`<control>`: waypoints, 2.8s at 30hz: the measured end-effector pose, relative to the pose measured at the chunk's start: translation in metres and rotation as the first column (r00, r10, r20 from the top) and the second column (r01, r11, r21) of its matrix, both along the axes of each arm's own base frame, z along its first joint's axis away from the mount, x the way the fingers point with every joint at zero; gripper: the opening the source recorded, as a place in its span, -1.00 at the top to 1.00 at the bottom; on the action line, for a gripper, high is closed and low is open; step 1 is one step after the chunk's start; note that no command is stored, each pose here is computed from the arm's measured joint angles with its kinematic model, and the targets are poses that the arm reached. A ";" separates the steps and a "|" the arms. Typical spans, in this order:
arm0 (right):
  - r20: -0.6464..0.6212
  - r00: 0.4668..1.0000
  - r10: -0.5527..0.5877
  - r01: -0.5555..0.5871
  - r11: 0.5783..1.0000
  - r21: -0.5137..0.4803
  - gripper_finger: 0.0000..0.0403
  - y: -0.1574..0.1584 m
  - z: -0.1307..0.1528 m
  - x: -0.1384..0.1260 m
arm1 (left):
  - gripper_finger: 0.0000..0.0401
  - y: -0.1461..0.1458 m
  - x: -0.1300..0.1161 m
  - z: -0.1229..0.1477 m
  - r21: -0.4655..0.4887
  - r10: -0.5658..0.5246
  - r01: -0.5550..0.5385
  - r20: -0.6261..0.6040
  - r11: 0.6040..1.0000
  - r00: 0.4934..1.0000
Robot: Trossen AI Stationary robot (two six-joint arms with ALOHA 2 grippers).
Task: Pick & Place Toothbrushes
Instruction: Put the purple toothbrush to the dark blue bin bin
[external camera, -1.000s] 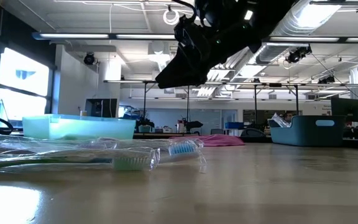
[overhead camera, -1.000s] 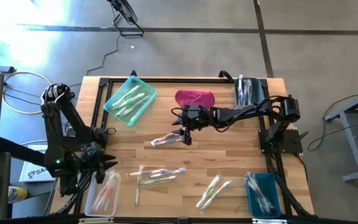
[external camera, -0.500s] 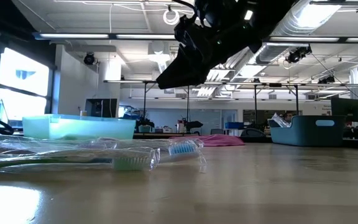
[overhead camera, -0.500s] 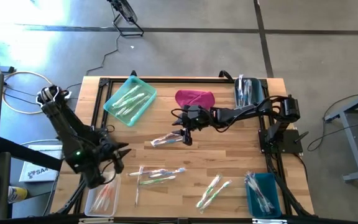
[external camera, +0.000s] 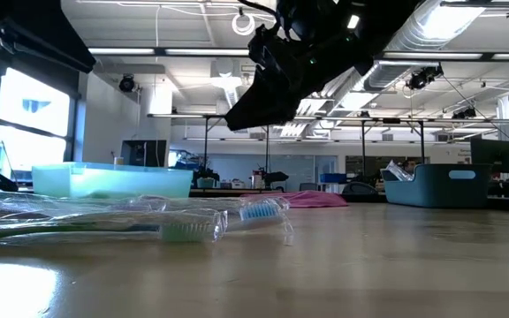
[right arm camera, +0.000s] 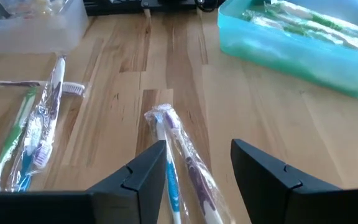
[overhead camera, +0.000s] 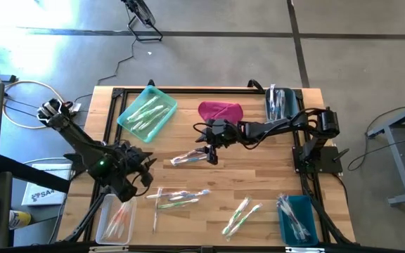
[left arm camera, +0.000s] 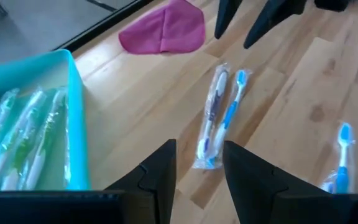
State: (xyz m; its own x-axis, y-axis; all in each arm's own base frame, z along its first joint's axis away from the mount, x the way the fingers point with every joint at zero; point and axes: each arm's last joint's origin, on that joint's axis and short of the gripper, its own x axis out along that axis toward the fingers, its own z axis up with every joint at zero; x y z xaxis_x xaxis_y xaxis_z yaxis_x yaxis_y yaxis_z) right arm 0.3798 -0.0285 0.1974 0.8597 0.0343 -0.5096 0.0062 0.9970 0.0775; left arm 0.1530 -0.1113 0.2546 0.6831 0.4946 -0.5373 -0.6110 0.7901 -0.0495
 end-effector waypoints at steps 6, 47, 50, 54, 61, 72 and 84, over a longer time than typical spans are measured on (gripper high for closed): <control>-0.072 0.997 -0.027 0.028 1.000 0.009 0.14 0.006 -0.006 -0.003 | 0.37 0.009 0.008 0.001 0.022 0.035 -0.035 -0.012 0.999 0.999; -0.195 0.979 -0.056 0.079 0.991 0.110 0.14 0.028 -0.032 -0.019 | 0.37 0.055 0.037 -0.025 0.166 0.121 -0.099 -0.127 0.981 0.985; -0.192 0.980 -0.048 0.067 0.993 0.094 0.14 0.028 -0.032 -0.019 | 0.37 0.057 0.038 -0.026 0.132 0.113 -0.094 -0.146 0.987 0.983; -0.190 0.981 -0.038 0.053 0.995 0.078 0.14 0.028 -0.032 -0.019 | 0.37 0.055 0.039 -0.027 0.077 0.077 -0.066 -0.160 0.995 0.984; -0.193 0.981 -0.036 0.051 0.996 0.076 0.14 0.028 -0.032 -0.019 | 0.37 0.052 0.042 -0.027 -0.013 0.020 -0.023 -0.162 1.000 0.987; -0.197 0.980 -0.036 0.052 0.996 0.076 0.14 0.028 -0.032 -0.019 | 0.37 0.036 0.046 -0.028 -0.304 -0.318 0.249 -0.203 0.920 0.926; -0.197 0.980 -0.037 0.053 0.996 0.077 0.14 0.028 -0.032 -0.020 | 0.79 -0.004 0.026 -0.028 -0.348 -0.454 0.375 -0.180 0.859 0.873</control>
State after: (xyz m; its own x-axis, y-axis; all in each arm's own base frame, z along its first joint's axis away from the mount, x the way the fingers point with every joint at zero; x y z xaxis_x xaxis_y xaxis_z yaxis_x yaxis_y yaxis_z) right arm 0.3603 -0.0008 0.1654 0.7453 0.0462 -0.6651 0.0736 0.9858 0.1509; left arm 0.1785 -0.1158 0.2266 0.6137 -0.0121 -0.7895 -0.2522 0.9445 -0.2105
